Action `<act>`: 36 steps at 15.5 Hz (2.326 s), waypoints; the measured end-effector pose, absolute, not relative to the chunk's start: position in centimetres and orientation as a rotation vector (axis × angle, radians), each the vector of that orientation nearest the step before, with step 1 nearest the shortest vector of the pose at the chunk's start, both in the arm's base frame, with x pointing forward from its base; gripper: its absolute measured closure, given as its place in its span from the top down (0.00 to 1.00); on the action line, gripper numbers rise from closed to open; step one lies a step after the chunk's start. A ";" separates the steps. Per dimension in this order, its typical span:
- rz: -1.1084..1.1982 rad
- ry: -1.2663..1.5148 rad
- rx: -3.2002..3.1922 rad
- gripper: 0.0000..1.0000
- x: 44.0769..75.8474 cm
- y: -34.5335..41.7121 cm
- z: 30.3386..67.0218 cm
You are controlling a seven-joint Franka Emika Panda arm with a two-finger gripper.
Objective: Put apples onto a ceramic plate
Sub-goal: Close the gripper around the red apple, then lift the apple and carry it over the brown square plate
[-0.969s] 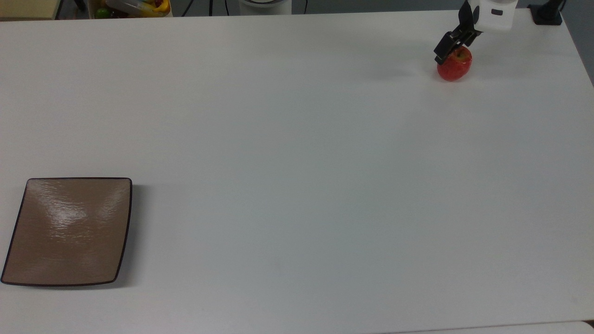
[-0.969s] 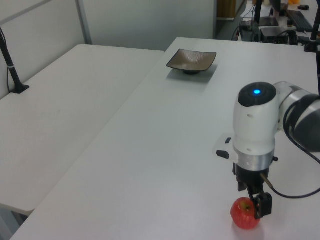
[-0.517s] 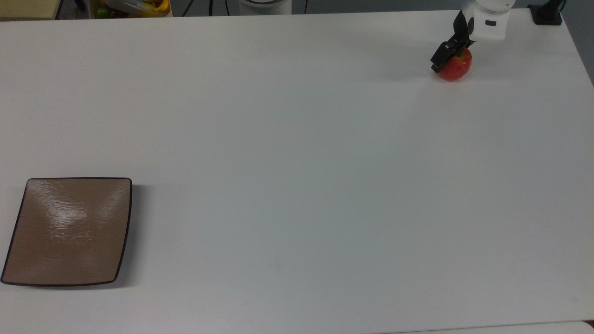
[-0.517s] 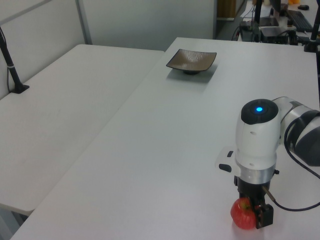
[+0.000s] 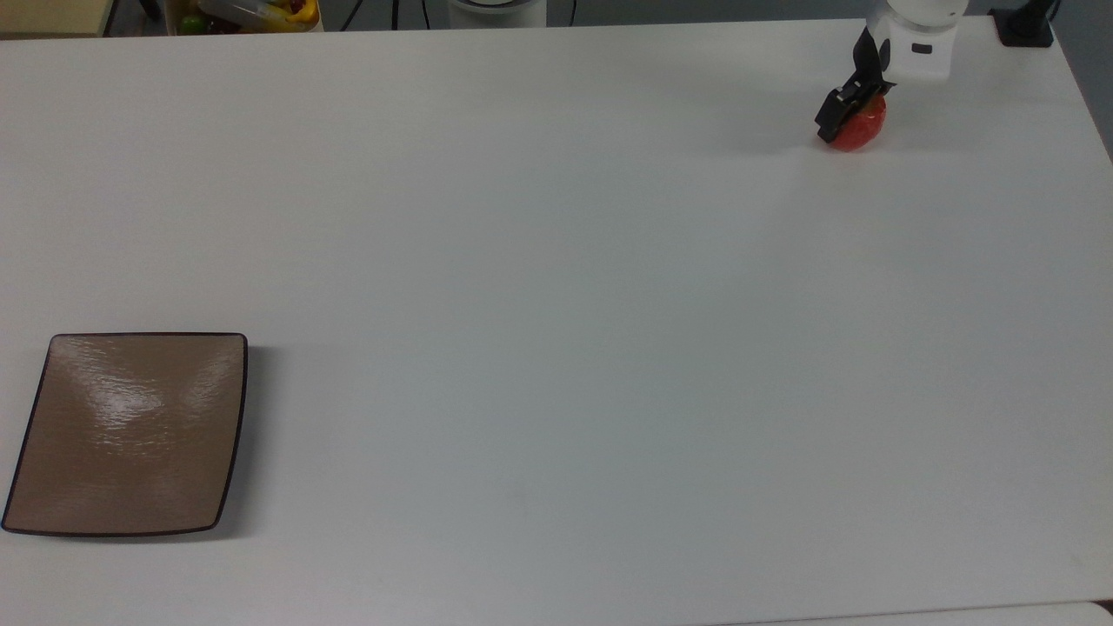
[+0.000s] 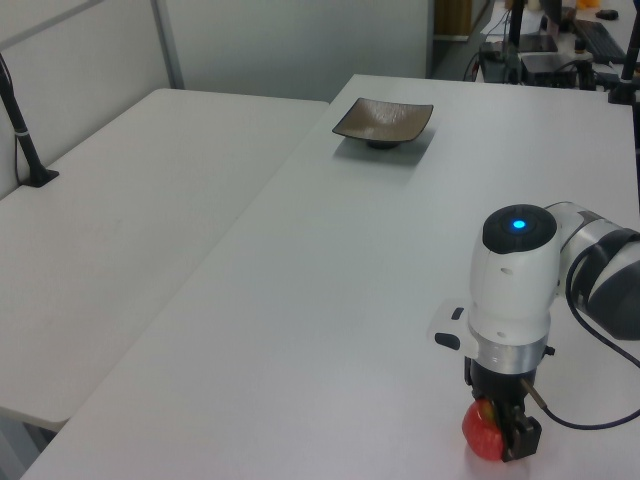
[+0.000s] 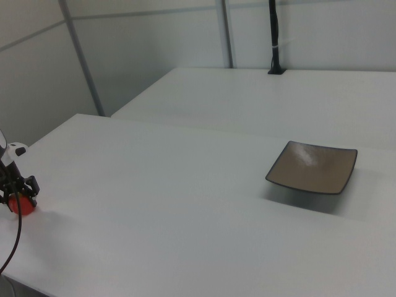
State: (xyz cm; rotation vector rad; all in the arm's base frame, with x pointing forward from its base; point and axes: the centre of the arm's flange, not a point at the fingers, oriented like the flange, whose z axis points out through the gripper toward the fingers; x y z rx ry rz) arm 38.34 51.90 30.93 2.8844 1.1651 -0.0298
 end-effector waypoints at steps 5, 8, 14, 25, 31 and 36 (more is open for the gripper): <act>-0.015 1.089 2.913 0.75 41.0 49.8 32.2; 0.007 0.988 2.932 0.75 43.7 46.7 36.2; 0.087 0.733 2.999 0.75 47.7 37.2 48.4; 0.030 0.523 3.051 0.75 57.4 10.2 56.2; 0.039 0.439 3.034 0.75 64.8 -1.0 53.2; 0.209 0.320 2.995 0.75 71.2 -7.6 50.1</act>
